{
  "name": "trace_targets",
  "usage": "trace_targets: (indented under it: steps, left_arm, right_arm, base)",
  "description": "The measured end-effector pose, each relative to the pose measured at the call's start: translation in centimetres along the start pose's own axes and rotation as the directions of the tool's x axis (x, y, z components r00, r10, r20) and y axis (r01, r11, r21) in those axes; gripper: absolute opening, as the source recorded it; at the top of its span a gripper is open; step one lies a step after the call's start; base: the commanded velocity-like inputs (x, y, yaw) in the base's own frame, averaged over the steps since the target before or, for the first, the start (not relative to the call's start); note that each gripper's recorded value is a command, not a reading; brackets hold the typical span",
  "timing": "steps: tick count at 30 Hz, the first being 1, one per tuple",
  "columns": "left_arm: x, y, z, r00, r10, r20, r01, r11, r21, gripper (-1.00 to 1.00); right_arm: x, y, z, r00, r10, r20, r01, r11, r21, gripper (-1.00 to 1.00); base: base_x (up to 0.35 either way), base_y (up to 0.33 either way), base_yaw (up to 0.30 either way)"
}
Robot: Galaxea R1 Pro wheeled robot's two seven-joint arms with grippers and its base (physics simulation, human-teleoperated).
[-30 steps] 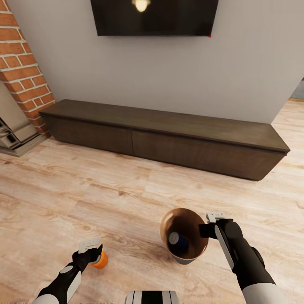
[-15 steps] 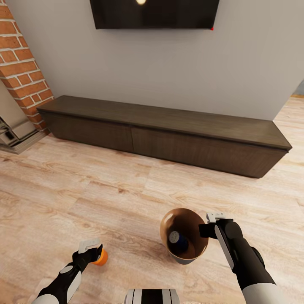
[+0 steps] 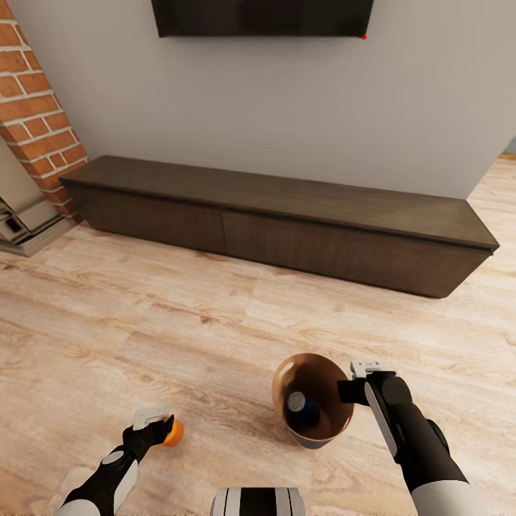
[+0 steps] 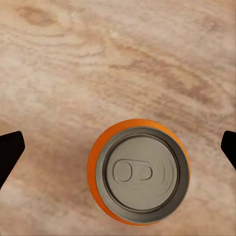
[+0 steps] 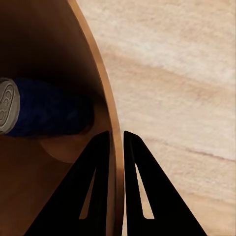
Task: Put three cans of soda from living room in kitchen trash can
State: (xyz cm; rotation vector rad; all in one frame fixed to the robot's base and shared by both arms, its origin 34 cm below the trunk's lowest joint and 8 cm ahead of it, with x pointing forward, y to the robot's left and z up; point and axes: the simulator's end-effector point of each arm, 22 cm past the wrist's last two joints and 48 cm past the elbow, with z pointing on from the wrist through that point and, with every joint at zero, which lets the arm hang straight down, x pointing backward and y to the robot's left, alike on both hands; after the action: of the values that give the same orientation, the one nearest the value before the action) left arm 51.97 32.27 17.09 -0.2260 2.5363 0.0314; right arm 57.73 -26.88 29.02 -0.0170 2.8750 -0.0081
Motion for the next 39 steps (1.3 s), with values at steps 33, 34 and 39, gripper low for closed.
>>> trace_targets:
  steps: [33, 34, 39]
  left_arm:
    - [0.2, 0.0, 0.1, 1.000, 0.000, -0.003, 0.000, 1.000, -0.001, 1.00]
    - [0.3, 0.0, 0.1, 1.000, 0.001, -0.005, -0.001, 1.000, -0.001, 1.00]
    - [0.7, 0.1, 0.2, 1.000, 0.001, -0.012, -0.001, 1.000, -0.002, 1.00]
  right_arm:
    - [-6.2, 1.6, -4.5, 0.984, 0.037, 0.177, -0.024, 0.997, -0.074, -1.00]
    - [-6.2, 2.0, -4.5, 0.983, 0.048, 0.176, -0.032, 0.995, -0.094, -1.00]
    - [-6.0, 1.6, -4.2, 0.985, 0.039, 0.170, -0.027, 0.997, -0.075, -1.00]
  base:
    - [0.000, -0.001, 0.000]
    - [0.000, 0.000, 0.000]
    - [0.000, 0.000, 0.000]
